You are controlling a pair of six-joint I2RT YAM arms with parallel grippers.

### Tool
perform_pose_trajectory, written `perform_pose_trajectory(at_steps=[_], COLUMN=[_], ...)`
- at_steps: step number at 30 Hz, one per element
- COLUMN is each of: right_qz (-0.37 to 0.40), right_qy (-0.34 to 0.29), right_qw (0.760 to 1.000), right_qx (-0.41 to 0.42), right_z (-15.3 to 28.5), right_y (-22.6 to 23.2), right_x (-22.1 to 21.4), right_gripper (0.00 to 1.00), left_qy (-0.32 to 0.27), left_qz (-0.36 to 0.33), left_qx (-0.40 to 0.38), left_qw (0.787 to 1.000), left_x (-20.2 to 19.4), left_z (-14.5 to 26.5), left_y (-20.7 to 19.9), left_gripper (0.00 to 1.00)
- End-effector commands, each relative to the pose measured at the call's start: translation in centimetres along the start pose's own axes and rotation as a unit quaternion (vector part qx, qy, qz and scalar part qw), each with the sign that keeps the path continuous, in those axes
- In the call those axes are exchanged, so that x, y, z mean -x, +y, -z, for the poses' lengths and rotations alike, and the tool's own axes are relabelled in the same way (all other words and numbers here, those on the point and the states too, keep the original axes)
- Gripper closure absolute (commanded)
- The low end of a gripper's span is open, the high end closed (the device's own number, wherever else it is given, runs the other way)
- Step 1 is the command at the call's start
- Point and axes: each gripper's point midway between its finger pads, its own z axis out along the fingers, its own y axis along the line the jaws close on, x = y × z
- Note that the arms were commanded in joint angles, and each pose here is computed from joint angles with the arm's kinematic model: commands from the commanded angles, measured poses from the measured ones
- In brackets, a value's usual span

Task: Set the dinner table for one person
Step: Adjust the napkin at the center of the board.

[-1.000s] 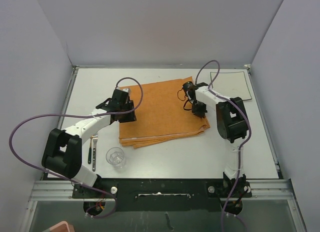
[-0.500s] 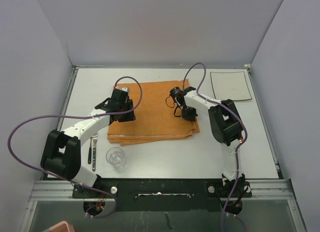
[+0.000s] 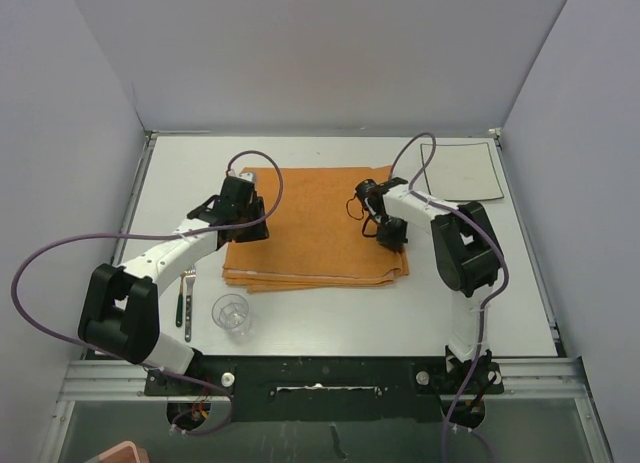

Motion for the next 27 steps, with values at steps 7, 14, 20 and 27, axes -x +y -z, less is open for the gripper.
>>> perform_pose_trajectory(at_steps=[7, 14, 20, 27], right_qz=[-0.033, -0.015, -0.001, -0.019], right_qy=[0.019, 0.001, -0.028, -0.102], right_qw=[0.998, 0.999, 0.999, 0.994], right_qx=[-0.047, -0.04, -0.019, 0.022], right_z=[-0.5, -0.3, 1.4, 7.4], right_y=[-4.4, -3.7, -3.2, -3.8], right_x=[-0.3, 1.5, 3.8, 8.0], right_gripper=[1.0, 1.0, 0.76, 0.36], left_qy=[-0.057, -0.056, -0.06, -0.068], left_qz=[-0.008, -0.013, -0.017, -0.018], left_qx=[-0.016, -0.011, -0.013, -0.017], left_qw=[0.998, 0.998, 0.998, 0.997], left_x=[2.9, 2.8, 3.1, 3.9], left_z=[2.9, 3.2, 3.7, 4.1], left_y=[-0.8, -0.4, -0.5, -0.7], left_gripper=[0.67, 0.65, 0.57, 0.51])
